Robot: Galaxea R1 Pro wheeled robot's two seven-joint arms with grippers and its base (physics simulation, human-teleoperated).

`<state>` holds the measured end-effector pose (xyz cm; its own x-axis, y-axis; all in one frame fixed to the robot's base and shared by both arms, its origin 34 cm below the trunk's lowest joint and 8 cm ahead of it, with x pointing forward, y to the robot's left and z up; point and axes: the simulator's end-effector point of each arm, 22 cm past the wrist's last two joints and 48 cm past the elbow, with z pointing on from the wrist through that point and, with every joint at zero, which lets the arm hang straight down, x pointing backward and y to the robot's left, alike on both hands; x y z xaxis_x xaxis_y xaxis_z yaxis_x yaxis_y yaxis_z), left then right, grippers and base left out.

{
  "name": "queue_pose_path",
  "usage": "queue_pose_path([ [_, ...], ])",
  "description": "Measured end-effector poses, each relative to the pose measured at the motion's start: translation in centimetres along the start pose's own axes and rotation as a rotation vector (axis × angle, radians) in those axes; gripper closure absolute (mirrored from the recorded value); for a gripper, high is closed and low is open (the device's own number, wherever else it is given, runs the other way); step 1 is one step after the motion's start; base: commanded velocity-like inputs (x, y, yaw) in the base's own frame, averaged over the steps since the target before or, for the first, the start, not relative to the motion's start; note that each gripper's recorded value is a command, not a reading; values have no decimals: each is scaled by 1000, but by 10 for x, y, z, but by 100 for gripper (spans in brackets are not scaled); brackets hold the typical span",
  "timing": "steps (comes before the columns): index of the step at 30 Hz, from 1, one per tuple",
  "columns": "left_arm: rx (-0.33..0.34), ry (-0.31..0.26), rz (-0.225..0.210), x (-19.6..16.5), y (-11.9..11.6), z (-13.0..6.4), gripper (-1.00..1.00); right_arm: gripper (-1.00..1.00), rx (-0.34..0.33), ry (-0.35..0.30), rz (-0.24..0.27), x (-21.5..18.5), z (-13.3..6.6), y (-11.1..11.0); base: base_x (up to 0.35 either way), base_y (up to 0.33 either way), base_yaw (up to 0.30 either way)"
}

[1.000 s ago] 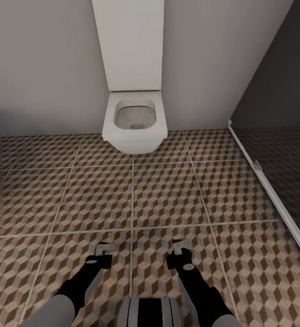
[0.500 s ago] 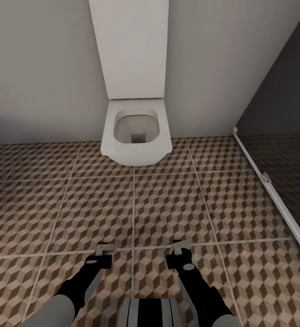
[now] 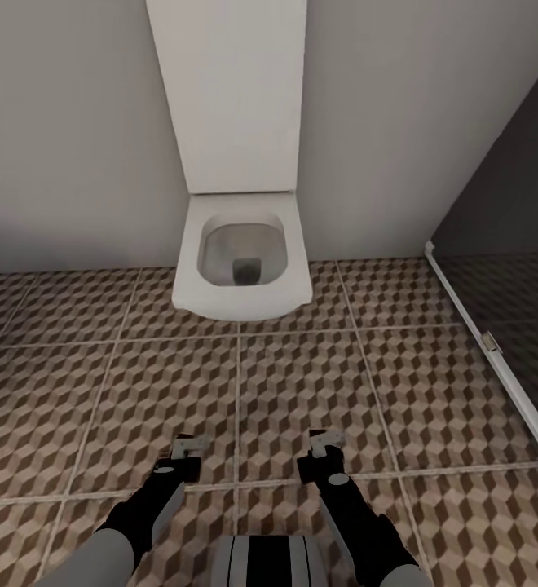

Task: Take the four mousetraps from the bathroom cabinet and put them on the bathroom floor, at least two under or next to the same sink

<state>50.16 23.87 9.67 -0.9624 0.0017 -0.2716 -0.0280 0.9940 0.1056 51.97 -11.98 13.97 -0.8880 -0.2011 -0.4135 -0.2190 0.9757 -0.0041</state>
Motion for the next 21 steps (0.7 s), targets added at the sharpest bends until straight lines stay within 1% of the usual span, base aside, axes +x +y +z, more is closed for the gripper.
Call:
queue_pose_path([
  [21, 0, 0, 0, 0, 0, 0, 100, 100, 0, 0, 0, 0, 0, 0, 232, 0, 0],
])
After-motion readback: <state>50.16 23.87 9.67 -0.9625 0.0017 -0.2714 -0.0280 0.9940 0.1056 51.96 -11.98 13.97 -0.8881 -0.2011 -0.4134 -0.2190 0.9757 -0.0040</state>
